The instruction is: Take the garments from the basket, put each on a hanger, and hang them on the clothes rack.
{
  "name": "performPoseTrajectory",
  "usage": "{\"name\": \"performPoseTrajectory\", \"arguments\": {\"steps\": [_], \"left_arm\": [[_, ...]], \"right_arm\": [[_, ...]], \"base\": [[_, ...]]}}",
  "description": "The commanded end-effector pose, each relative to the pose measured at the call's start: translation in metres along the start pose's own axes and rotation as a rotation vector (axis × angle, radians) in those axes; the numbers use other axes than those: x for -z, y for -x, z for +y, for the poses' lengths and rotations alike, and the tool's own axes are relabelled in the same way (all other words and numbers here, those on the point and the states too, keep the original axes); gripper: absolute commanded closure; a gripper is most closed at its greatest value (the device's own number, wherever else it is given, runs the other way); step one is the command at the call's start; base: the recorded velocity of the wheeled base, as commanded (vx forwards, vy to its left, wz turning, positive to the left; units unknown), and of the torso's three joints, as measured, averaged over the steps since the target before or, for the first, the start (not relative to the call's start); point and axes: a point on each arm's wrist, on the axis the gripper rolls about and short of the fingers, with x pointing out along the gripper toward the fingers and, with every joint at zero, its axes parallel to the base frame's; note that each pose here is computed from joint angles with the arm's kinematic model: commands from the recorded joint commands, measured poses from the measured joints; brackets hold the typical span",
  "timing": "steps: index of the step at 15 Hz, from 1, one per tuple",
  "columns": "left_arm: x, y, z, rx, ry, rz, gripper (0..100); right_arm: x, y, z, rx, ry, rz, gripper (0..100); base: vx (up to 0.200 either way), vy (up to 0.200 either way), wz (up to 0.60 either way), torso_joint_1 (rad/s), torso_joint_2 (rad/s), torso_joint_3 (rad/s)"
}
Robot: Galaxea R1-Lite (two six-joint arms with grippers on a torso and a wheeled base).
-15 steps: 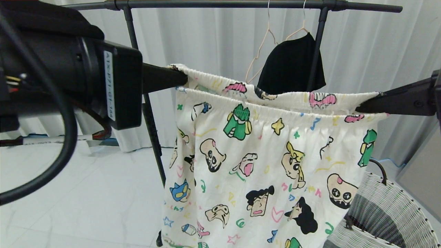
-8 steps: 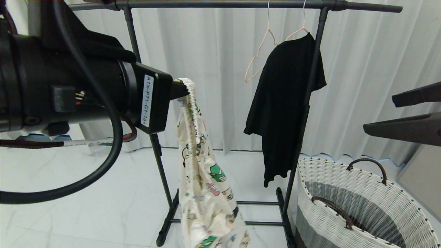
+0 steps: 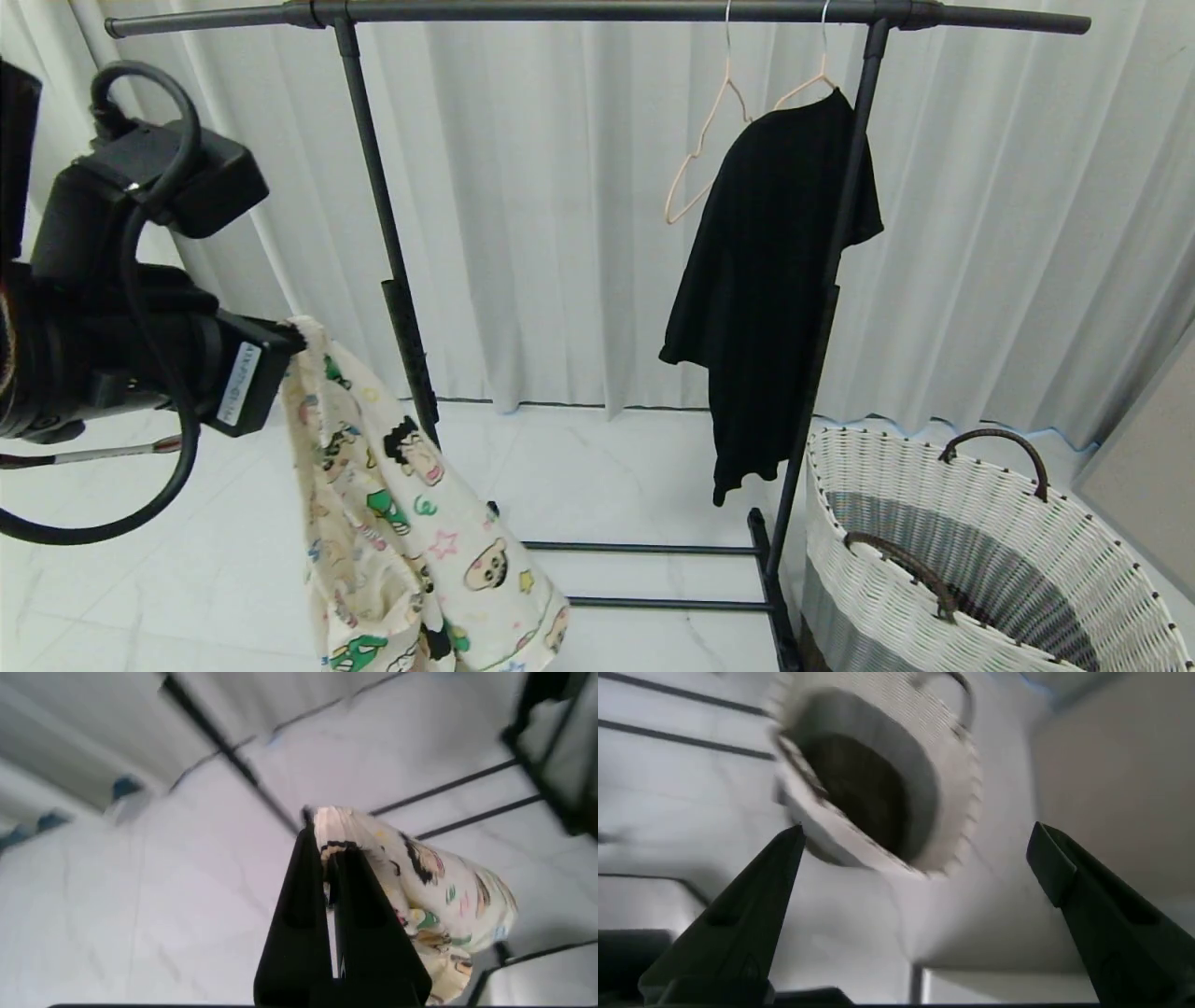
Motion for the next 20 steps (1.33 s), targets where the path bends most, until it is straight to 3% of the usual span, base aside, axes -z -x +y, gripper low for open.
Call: {"name": "performPoseTrajectory", "arguments": {"steps": [1,2,5,10,12,20], "left_arm": [[0.018,0.007,0.014,-0.072,0.040,0.035,100],[0.022,0.009,0.016,-0.084,0.049,0.042,100],[0.037,0.017,0.012,-0.080,0.043,0.052,100],[0.039,0.019,0.013,-0.094,0.046,0.052,100],[0.041,0.020,0.018,-0.120,0.062,0.061,100],[0.051,0.023,0.016,-0.123,0.061,0.079,100]], "right_arm": [[0.028,0.008,-0.009,0.055,-0.030,-0.024,0],[0.034,0.005,-0.007,0.055,-0.030,-0.037,0],[0.028,0.001,-0.005,0.037,-0.047,-0.068,0],[0.023,0.000,-0.003,0.012,-0.066,-0.098,0],[0.017,0.001,-0.002,-0.056,-0.083,-0.138,0],[-0.022,-0.030,0.016,-0.084,-0.188,-0.212,0]], "base": [[0.000,0.000,0.00,0.000,0.00,0.000],[0.000,0.000,0.00,0.000,0.00,0.000],[0.000,0.000,0.00,0.000,0.00,0.000],[0.000,0.000,0.00,0.076,-0.26,-0.247],[0.000,0.000,0.00,0.183,-0.57,-0.295],[0.000,0.000,0.00,0.180,-0.48,-0.284]]}}
